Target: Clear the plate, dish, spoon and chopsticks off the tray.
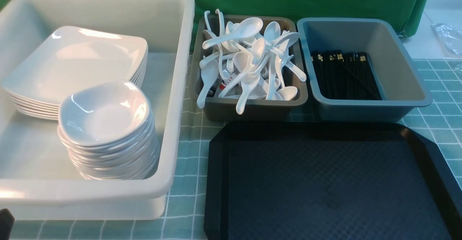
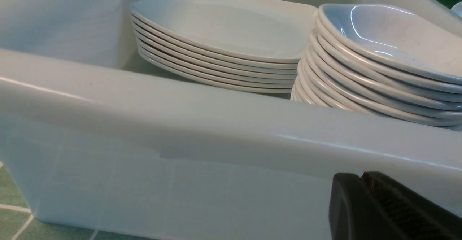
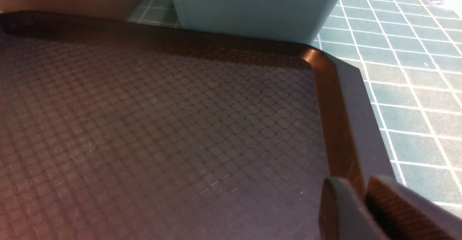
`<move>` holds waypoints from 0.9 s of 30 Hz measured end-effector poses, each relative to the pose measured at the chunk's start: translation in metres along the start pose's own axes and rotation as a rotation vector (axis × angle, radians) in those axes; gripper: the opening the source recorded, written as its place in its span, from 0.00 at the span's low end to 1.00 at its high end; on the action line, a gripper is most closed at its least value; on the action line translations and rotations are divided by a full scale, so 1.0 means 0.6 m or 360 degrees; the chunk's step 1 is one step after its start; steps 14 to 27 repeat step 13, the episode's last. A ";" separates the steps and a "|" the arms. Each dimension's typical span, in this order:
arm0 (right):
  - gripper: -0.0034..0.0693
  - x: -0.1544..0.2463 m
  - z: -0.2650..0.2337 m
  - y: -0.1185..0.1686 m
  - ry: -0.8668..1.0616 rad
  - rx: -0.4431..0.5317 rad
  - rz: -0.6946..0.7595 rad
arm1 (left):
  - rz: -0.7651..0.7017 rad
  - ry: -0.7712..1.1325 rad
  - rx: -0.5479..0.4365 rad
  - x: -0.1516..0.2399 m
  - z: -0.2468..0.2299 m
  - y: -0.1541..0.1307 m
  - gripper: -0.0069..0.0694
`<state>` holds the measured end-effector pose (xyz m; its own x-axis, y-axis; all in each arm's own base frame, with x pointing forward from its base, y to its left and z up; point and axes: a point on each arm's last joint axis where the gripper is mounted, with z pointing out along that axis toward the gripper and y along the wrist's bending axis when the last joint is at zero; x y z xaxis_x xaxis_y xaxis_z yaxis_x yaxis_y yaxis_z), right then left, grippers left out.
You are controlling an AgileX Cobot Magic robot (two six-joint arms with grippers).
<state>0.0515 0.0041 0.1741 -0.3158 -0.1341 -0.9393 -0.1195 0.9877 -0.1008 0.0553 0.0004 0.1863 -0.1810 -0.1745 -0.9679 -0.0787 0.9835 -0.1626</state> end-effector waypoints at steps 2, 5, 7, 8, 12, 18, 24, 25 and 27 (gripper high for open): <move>0.27 0.000 0.000 0.000 0.0000 0.0000 0.0000 | 0.0000 0.0000 0.0000 0.000 0.000 0.000 0.11; 0.27 0.000 0.000 0.000 0.0000 0.0000 0.0000 | -0.0004 0.0000 0.0000 0.000 0.000 0.000 0.11; 0.28 0.000 0.000 0.000 0.0000 0.0000 0.0000 | -0.0004 0.0000 0.0000 0.000 0.000 0.000 0.11; 0.28 0.000 0.000 0.000 0.0000 0.0000 0.0000 | -0.0004 0.0000 0.0000 0.000 0.000 0.000 0.11; 0.30 0.000 0.000 0.000 0.0000 0.0000 0.0000 | -0.0004 0.0000 0.0000 0.000 0.000 0.000 0.11; 0.30 0.000 0.000 0.000 0.0000 0.0000 0.0000 | -0.0004 0.0000 0.0000 0.000 0.000 0.000 0.11; 0.30 0.000 0.000 0.000 0.0000 0.0000 0.0000 | -0.0004 0.0000 0.0000 0.000 0.000 0.000 0.11; 0.30 0.000 0.000 0.000 0.0000 0.0000 0.0000 | -0.0004 0.0000 0.0000 0.000 0.000 0.000 0.11; 0.30 0.000 0.000 0.000 0.0000 0.0000 0.0000 | -0.0004 0.0000 0.0000 0.000 0.000 0.000 0.11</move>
